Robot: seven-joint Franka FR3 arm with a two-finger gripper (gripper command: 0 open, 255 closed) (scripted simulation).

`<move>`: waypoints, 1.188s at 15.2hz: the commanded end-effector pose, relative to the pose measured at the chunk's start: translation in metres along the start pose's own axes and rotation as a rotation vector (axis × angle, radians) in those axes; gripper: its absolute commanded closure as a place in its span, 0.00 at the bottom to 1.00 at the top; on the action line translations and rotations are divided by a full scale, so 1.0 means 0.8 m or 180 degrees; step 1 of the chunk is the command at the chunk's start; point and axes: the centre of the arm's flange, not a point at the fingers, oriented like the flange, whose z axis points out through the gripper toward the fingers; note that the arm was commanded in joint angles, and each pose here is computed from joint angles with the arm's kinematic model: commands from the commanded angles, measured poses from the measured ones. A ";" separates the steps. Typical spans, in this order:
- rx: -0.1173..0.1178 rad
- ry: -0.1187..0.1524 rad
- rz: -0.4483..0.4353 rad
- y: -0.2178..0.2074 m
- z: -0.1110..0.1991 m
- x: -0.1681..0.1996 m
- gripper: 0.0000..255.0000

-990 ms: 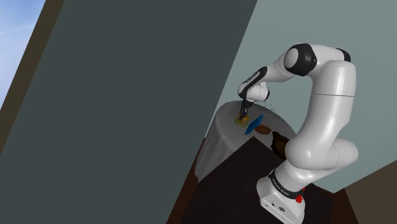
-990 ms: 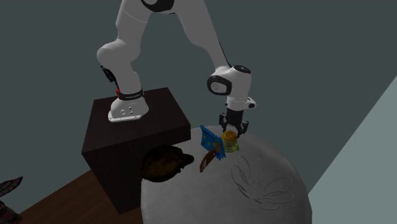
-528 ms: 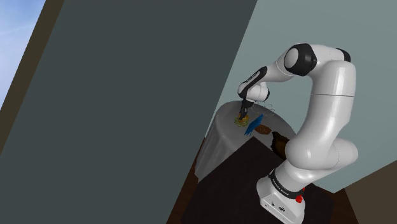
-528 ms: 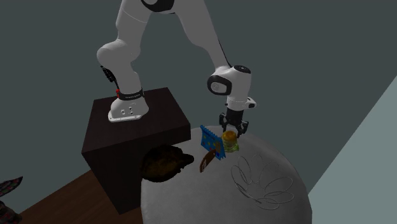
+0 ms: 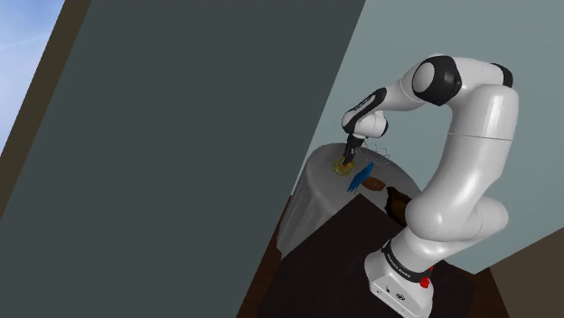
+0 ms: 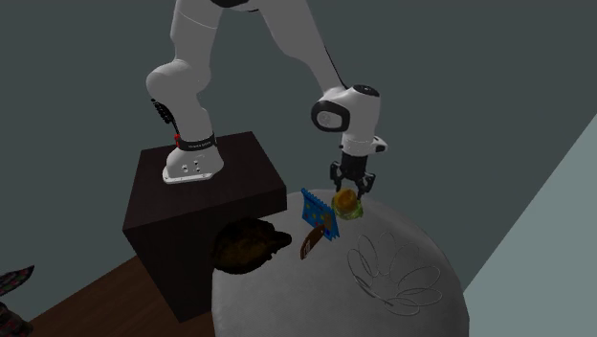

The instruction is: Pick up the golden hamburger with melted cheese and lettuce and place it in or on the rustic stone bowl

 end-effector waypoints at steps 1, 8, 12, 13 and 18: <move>-0.0001 0.0000 0.0000 0.001 -0.013 0.000 1.00; -0.0001 0.0000 0.0000 0.001 -0.059 0.000 1.00; -0.0001 0.0000 0.0000 0.000 -0.085 -0.001 1.00; -0.0001 0.0000 0.0000 0.000 -0.092 -0.001 1.00; -0.0001 0.0000 0.0000 0.000 -0.125 -0.001 1.00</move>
